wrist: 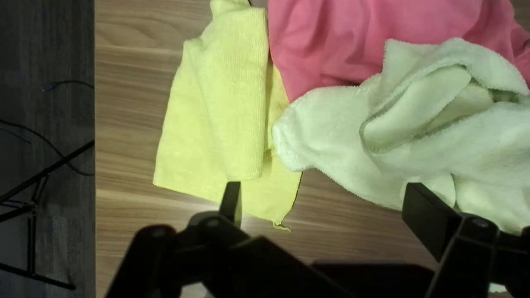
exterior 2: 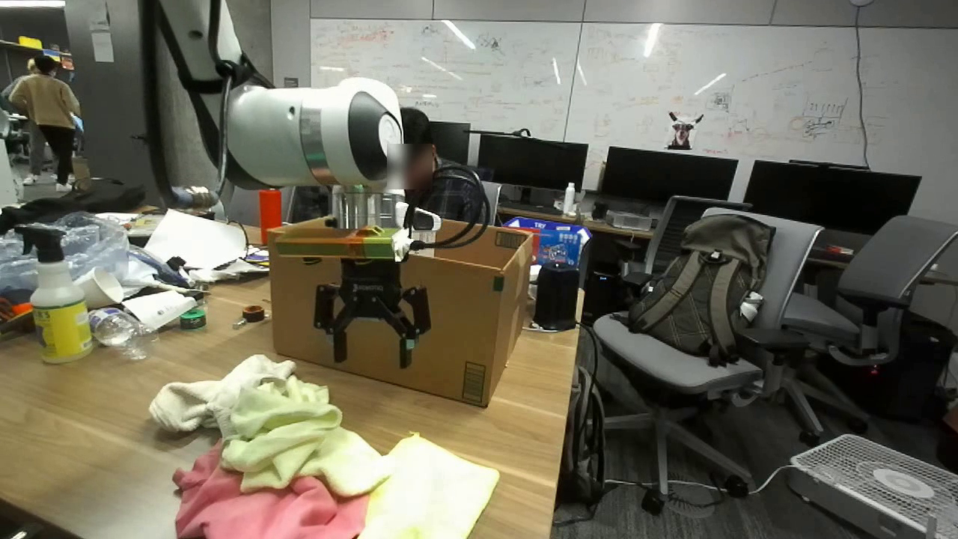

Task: Place the peach shirt and two yellow towels inside the brown box

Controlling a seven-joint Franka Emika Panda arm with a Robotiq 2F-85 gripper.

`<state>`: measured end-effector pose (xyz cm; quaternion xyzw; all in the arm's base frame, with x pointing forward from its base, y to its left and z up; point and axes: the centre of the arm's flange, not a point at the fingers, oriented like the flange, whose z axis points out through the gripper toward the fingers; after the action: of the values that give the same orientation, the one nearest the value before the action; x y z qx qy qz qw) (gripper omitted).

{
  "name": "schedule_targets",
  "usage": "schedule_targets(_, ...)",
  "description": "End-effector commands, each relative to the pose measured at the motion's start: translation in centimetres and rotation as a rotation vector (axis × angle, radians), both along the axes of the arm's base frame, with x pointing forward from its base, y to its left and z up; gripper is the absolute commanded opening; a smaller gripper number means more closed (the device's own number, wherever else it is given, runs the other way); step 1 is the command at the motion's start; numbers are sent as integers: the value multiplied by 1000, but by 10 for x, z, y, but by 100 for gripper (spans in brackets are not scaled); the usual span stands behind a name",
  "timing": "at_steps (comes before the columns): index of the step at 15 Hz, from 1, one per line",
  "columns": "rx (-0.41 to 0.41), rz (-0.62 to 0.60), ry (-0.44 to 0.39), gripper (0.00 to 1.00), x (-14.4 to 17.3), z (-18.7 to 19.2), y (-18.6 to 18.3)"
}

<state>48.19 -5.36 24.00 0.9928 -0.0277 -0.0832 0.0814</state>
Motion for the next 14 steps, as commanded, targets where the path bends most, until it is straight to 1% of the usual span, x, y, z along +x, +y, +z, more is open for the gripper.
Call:
schedule_targets(1,24,6,-70,100,-1,-19,-6)
schedule_targets(3,20,3,-87,100,-6,-31,-6)
schedule_targets(6,2,-3,-80,100,-23,-46,-3)
schedule_targets(11,-27,-6,-32,100,-44,-61,2)
schedule_targets(14,-23,-1,-5,100,-51,-64,9)
